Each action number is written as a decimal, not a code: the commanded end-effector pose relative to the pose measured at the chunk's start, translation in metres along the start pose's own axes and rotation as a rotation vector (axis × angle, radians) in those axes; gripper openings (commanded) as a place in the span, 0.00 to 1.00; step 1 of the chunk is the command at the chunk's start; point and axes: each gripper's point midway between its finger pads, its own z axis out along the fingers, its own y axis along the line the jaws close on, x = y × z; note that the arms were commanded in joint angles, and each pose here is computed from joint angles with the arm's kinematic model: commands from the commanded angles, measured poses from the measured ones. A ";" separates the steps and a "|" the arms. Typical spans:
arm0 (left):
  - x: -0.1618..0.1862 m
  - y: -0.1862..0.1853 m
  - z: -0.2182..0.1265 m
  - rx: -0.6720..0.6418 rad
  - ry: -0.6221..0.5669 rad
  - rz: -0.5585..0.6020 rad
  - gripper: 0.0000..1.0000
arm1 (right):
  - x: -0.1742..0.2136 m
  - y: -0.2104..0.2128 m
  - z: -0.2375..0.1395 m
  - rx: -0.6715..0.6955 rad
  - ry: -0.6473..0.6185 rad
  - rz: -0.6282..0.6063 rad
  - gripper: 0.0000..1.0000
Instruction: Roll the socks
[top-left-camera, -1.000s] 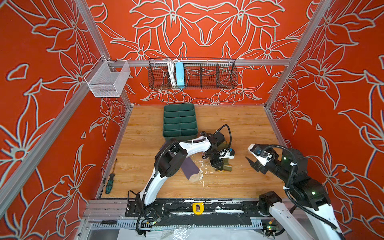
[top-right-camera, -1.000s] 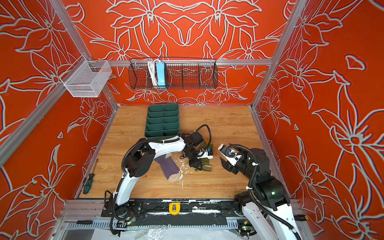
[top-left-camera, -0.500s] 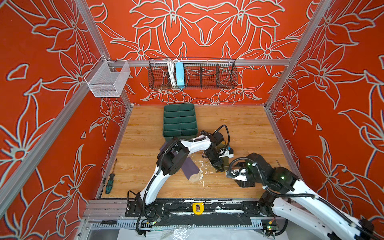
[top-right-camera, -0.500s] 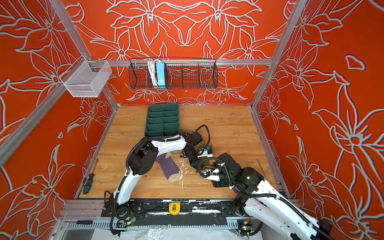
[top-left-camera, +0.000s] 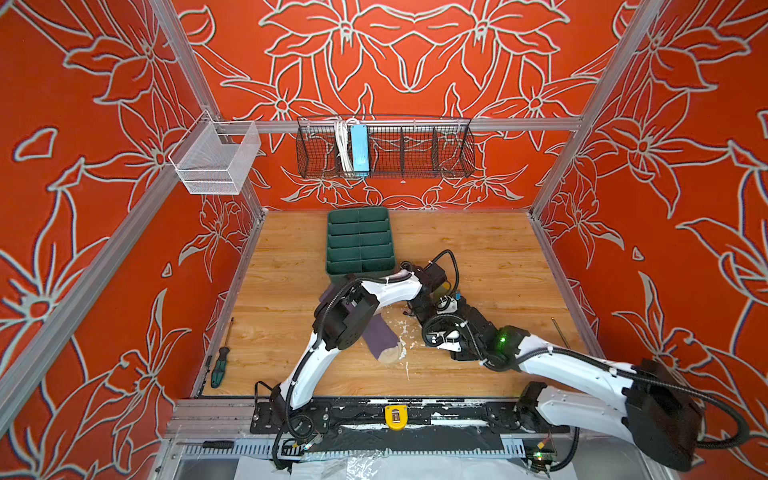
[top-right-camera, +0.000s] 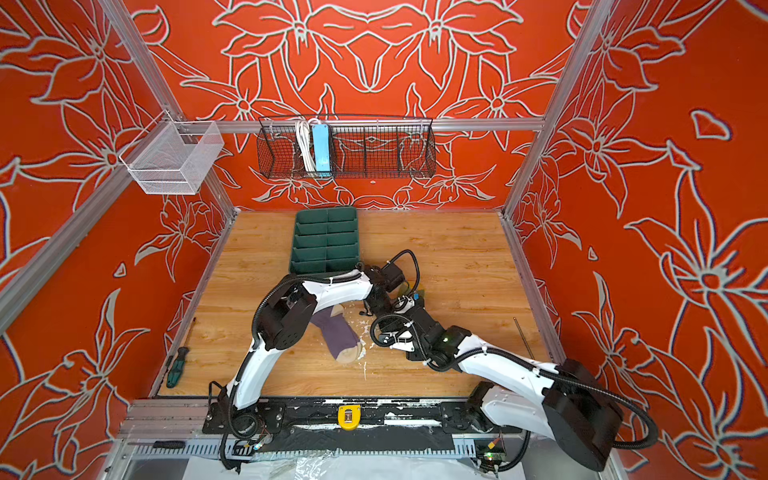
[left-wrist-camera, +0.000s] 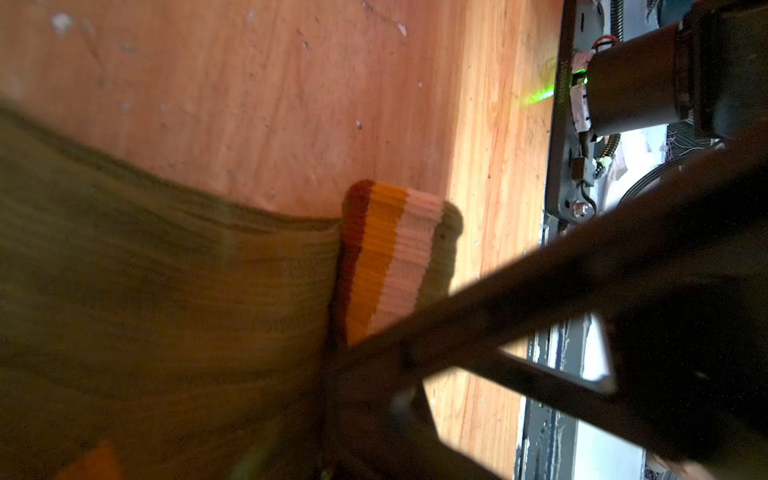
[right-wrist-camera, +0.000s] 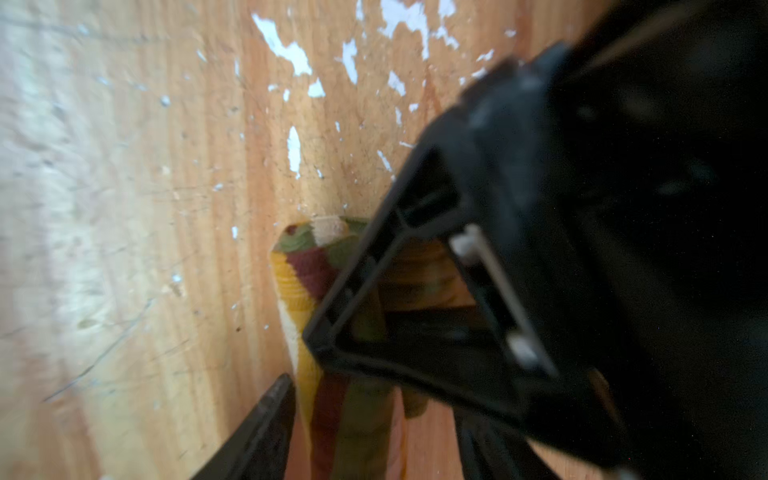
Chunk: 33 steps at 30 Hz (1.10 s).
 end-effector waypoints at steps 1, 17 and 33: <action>0.058 0.022 0.031 -0.047 0.189 -0.106 0.00 | 0.001 0.004 0.006 -0.016 0.021 -0.036 0.55; 0.040 0.016 0.009 -0.127 0.064 -0.010 0.34 | 0.004 0.033 0.004 -0.154 0.039 -0.023 0.04; -0.021 0.008 -0.207 -0.894 -0.716 0.186 0.98 | -0.021 0.052 -0.004 -0.381 0.013 0.091 0.00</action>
